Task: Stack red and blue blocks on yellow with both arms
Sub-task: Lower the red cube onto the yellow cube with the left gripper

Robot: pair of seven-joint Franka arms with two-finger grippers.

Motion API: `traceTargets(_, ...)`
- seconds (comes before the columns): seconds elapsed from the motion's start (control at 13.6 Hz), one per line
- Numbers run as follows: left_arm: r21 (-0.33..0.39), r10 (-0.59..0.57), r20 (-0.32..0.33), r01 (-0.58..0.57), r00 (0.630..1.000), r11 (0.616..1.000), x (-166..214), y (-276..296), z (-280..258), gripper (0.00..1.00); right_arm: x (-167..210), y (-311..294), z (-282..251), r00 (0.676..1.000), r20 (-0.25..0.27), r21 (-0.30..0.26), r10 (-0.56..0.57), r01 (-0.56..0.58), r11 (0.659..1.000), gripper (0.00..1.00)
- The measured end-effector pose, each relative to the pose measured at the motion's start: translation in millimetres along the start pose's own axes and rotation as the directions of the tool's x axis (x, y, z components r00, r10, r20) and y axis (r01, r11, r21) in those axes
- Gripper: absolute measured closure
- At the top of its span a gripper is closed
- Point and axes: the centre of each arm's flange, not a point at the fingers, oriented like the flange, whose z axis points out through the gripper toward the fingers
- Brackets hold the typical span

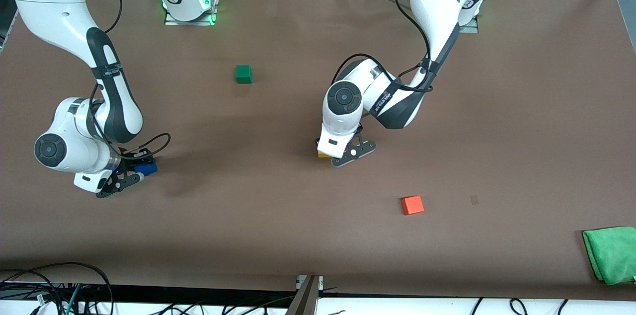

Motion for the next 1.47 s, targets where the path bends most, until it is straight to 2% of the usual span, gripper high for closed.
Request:
traceTargets(0.44,-0.033,-0.056,-0.017,0.055,0.998,0.998,-10,10,-1,0.45,8,2,-16,0.999,-0.040,-0.002,0.011,-0.011,1.000,0.45)
traceTargets(0.88,-0.032,-0.123,-0.017,0.122,0.992,0.992,-7,9,3,0.45,18,6,-39,0.994,-0.085,-0.015,0.071,-0.072,0.997,0.45)
traceTargets(1.47,-0.049,-0.178,-0.038,0.176,0.983,0.983,-23,21,-3,0.45,19,6,-50,0.990,-0.101,-0.017,0.100,-0.102,0.995,0.45)
